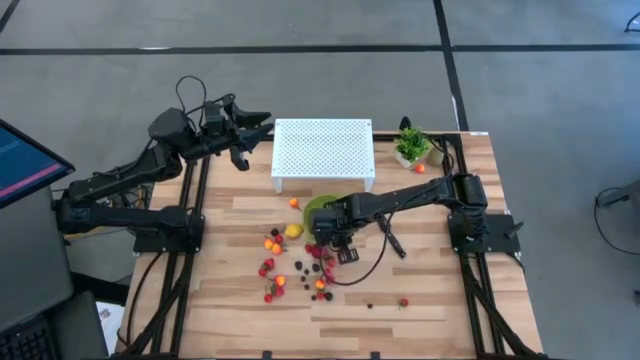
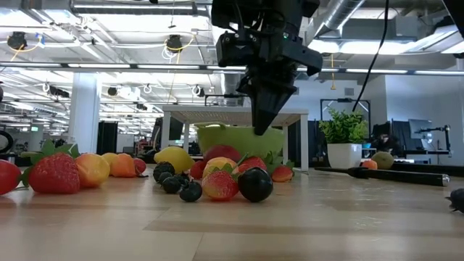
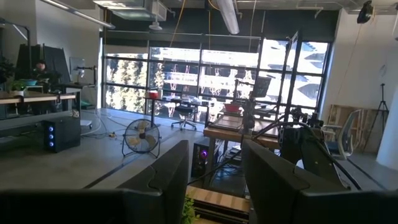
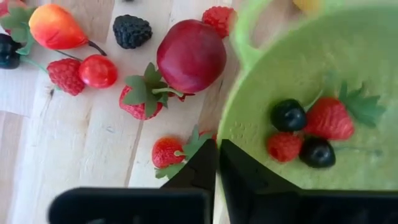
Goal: Pick & Place Fruit
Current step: Put the green strainer bowl on the shelf
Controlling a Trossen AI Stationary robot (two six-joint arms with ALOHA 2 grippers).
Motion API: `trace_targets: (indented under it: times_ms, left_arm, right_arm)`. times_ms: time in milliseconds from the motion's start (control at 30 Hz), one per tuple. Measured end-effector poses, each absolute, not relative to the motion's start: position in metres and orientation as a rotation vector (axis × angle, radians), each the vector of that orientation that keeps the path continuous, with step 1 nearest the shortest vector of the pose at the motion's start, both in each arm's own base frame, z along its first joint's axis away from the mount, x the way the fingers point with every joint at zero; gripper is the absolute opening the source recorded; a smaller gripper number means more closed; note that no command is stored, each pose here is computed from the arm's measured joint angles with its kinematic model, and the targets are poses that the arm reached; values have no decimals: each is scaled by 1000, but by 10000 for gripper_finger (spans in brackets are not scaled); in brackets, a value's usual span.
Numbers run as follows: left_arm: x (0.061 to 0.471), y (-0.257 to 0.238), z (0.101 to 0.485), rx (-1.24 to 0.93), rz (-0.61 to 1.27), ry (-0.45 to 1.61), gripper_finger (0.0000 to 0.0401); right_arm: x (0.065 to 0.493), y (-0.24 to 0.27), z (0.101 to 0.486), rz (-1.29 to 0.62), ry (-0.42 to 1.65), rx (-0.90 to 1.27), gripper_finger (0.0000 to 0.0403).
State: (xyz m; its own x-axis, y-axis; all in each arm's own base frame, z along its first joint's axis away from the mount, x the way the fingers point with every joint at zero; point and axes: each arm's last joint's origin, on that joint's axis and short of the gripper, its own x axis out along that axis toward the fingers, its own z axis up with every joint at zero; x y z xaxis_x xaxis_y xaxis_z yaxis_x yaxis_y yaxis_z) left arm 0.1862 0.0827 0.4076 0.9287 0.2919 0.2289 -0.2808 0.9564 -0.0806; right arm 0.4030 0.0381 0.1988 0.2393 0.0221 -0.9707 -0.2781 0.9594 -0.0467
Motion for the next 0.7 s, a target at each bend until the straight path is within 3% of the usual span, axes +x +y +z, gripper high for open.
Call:
trace_targets:
  times_ms: [700]
  left_arm:
    - [186,83,407,-47,293,-241,142]
  right_arm:
    - [401,45,202,204,1311,-240,1]
